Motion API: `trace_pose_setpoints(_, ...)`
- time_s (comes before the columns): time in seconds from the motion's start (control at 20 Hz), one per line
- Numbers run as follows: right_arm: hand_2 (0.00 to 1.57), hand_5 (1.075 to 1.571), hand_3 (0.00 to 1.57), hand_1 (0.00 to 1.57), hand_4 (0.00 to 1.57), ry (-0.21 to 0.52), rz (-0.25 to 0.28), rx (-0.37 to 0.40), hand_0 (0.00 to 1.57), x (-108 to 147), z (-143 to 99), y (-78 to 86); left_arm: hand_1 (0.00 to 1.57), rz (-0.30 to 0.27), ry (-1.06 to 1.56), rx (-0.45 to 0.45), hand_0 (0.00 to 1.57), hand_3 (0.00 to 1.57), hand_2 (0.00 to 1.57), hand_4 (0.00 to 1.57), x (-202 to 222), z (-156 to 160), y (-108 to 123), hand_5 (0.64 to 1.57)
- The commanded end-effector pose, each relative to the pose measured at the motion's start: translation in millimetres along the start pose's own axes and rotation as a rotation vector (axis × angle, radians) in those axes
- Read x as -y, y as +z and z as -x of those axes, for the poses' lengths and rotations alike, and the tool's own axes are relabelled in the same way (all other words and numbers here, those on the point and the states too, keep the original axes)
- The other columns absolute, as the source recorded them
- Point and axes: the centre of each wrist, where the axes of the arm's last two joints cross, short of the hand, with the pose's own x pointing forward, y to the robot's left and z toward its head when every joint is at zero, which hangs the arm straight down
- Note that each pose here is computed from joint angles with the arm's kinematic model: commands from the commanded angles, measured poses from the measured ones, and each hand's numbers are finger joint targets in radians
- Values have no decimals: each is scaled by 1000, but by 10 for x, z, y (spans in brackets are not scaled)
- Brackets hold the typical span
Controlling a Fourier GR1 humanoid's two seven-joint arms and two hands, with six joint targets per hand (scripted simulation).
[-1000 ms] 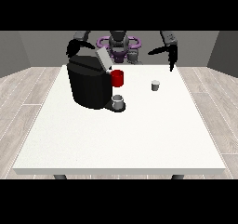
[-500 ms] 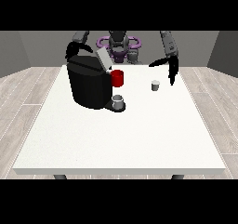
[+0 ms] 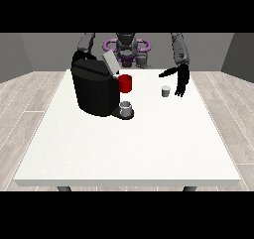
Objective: Insert the coffee pod into the coffee machine and close the lid
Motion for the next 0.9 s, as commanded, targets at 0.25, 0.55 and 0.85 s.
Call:
trace_pose_setpoints(0.25,0,1571,0,0,427,7,11,-34,0,28,-11,-61,615,-5,-134,-76,615,477,738,0,-252,145,-37,1571)
trace_pose_setpoints(0.55,0,1571,0,0,453,14,-31,-56,0,-123,-168,-123,536,18,-256,-83,536,440,692,0,118,242,-80,1571)
trace_pose_setpoints(0.85,0,1571,0,0,487,27,-17,-18,0,-68,-79,-108,719,-76,-317,-2,719,619,851,151,102,190,-157,1571)
